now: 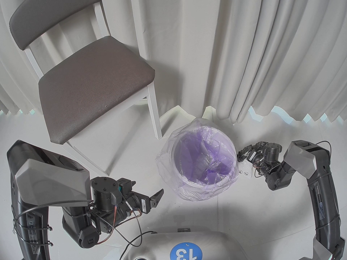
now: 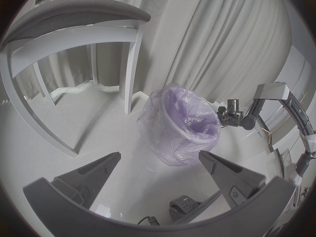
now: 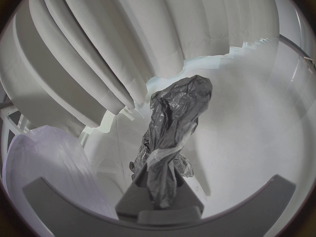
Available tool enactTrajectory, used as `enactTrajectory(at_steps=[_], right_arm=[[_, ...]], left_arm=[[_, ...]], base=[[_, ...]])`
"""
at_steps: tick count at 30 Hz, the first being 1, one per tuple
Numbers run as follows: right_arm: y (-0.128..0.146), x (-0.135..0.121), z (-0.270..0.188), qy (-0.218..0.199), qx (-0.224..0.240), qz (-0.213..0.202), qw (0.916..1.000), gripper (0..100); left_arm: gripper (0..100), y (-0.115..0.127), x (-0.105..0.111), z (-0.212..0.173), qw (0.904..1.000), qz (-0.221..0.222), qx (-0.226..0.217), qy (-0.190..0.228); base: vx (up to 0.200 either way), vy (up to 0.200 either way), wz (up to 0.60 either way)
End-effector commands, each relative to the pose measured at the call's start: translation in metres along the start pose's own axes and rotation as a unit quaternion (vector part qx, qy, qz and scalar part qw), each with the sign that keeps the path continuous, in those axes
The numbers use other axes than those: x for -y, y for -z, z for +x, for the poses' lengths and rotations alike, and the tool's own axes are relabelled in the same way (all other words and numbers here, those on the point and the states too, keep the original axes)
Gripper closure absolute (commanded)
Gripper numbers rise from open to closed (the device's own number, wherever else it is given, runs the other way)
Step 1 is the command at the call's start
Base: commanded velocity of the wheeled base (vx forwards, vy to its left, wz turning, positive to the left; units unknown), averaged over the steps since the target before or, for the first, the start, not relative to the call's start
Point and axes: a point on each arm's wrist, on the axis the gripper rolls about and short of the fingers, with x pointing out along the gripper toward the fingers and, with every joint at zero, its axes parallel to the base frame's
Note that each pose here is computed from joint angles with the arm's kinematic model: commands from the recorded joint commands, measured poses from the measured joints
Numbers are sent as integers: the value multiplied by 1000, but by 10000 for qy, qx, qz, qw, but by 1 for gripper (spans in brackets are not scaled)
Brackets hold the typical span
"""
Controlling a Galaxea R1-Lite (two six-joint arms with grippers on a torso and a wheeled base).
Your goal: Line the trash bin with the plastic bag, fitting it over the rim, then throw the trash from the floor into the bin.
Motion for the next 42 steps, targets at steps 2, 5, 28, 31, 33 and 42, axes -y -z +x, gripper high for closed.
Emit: enactTrajectory(at_steps=[2,5,28,31,33,42], right_arm=[[-13,-11,-12,-176,-47,5,9998,100],[-25,-19,-22,-259,-19,-18,9997,100],[-142,-91,-131,-1047,986,-522,9882,100],[-148,-101,-146,-1164,1053,-583,9859,100],[-150,-106,-153,-1229,1081,-657,9843,100],[-156,-116,-182,-1376,1187,-876,9794,100]], left_arm=[[0,-2,1,0,10000,3,97,20],[0,-5,2,-3,9999,4,143,26],[0,-15,4,-8,9994,95,320,-21],[0,-13,3,-10,9993,254,270,-63],[0,-12,3,-10,9993,272,262,-57],[0,-27,5,-20,9983,263,518,-17]], base=[[0,0,0],[0,0,0],[0,0,0],[0,0,0],[0,0,0],[0,0,0]])
